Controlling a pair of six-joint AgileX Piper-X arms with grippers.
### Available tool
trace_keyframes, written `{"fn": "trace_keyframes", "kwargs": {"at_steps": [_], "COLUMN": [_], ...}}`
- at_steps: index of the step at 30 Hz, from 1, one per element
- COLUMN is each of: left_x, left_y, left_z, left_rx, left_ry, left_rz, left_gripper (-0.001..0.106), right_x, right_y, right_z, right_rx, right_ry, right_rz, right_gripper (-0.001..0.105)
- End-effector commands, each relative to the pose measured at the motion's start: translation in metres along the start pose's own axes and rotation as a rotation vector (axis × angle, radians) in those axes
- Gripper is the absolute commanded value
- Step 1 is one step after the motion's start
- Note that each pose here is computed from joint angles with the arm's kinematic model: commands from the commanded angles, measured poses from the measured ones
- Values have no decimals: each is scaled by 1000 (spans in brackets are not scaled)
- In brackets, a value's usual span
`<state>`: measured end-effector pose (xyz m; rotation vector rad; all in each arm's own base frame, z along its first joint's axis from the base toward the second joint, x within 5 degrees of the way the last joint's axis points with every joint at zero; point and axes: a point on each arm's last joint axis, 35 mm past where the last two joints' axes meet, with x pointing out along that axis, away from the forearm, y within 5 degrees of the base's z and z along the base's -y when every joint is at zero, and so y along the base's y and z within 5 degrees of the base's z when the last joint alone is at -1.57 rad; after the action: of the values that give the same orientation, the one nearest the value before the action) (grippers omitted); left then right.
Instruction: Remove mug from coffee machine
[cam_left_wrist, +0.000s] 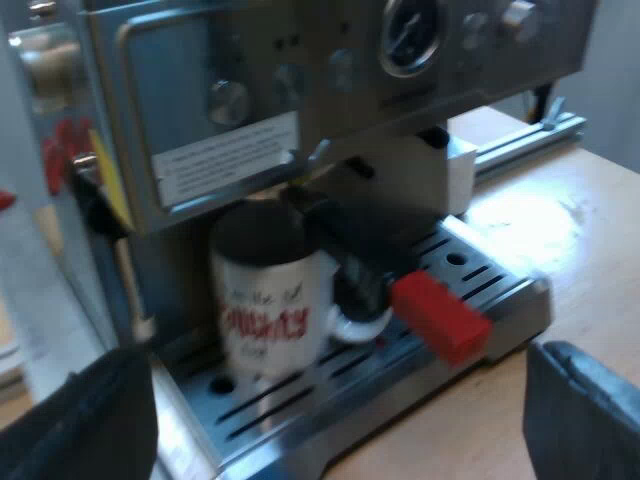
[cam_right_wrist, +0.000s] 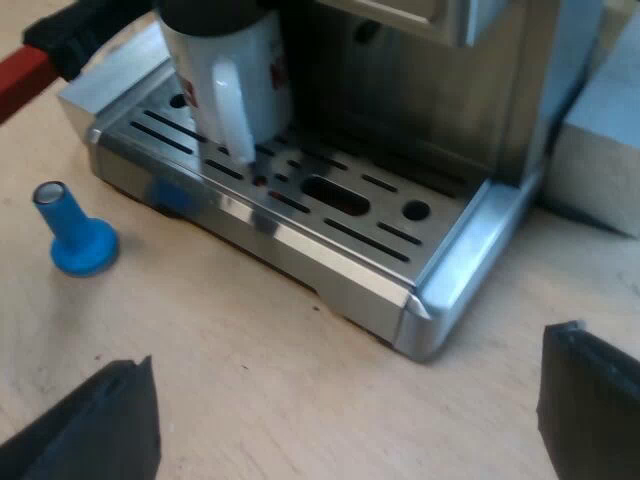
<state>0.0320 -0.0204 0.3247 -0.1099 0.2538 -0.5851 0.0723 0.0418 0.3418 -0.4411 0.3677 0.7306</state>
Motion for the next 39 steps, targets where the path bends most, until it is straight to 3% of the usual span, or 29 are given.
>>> {"fn": "trace_keyframes", "kwargs": {"at_steps": [1, 7, 9, 11, 24, 30, 35, 39], "left_x": [10, 26, 27, 40, 60, 62, 62, 62], "left_y": [3, 11, 12, 19, 30, 32, 32, 32], "left_z": [-5, -22, -24, -41, -77, -85, -84, -84], "left_rx": [22, 15, 15, 4, -24, -34, -34, -34], "left_ry": [-19, -3, -2, 21, 83, 104, 104, 104], "left_rz": [-56, -55, -55, -53, -47, -46, -46, -46], "left_gripper": [76, 76, 76, 76, 76, 76, 76, 76], "right_x": [5, 19, 35, 44, 83, 98, 124, 137], "right_y": [-2, -3, -3, -2, 0, 8, 28, 36], "right_z": [11, 15, 11, 7, -11, -15, -20, -21], "right_rx": [-49, -68, -72, -73, -82, -102, -145, -112], "right_ry": [-65, -100, -100, -103, -136, -155, -176, -200], "right_rz": [19, 33, 43, 42, 61, 98, 179, 167], "right_gripper": [78, 78, 78, 78, 78, 78, 78, 78]}}
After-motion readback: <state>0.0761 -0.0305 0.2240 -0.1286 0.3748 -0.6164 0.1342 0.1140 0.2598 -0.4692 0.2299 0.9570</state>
